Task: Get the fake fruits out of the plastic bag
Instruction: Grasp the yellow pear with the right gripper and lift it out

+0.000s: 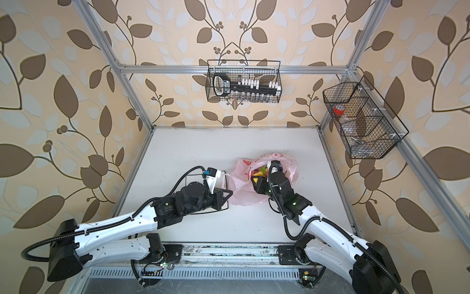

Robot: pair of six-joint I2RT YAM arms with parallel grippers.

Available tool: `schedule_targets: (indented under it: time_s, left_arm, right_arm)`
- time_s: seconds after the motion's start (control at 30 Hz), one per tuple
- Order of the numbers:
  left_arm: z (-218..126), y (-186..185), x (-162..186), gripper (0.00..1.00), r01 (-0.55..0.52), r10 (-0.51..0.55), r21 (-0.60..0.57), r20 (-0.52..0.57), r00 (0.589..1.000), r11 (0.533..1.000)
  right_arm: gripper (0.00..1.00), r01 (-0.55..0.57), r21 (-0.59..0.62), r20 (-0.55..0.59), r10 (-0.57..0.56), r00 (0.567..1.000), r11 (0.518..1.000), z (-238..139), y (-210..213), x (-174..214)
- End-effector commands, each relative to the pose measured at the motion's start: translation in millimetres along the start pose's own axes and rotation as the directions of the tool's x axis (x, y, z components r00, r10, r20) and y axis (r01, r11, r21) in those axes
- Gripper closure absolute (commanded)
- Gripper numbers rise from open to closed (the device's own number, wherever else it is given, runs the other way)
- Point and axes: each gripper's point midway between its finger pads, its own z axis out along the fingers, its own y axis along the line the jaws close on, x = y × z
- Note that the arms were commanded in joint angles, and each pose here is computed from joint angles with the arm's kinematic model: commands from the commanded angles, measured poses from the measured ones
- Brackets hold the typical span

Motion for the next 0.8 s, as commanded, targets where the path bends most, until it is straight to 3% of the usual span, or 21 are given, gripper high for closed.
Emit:
schedule_targets:
  time_s: [0.0,0.23,0.43,0.53,0.77]
  left_arm:
    - [-11.4,0.1,-38.1,1.0,-0.031,0.033,-0.026,0.083,0.996,0.999]
    - [-5.5,17.8,-53.4,1.0,0.008,-0.004,-0.042,0.073,0.997,0.999]
    - [-1.2,21.9,-55.6,1.0,0.064,-0.062,-0.017,0.091,0.994,0.998]
    - [-3.3,24.7,-59.7,1.0,0.066,-0.063,-0.024,0.103,0.993,0.998]
    - [-5.1,33.3,-71.8,1.0,0.046,-0.044,-0.029,0.073,0.996,0.998]
  right_arm:
    - [0.54,0.063,0.022,-0.072,-0.061,0.996,0.998,-8.6,-6.8,24.1]
    - [0.54,0.146,-0.125,-0.081,-0.156,0.984,0.981,-25.8,21.6,35.0]
    - [0.54,0.183,-0.226,-0.016,-0.191,0.981,0.957,-43.6,42.9,22.5]
    - [0.54,0.203,-0.334,0.01,-0.212,0.977,0.921,-55.5,62.8,20.2]
    - [0.55,0.26,-0.569,-0.005,-0.319,0.948,0.78,-81.4,115.0,41.2]
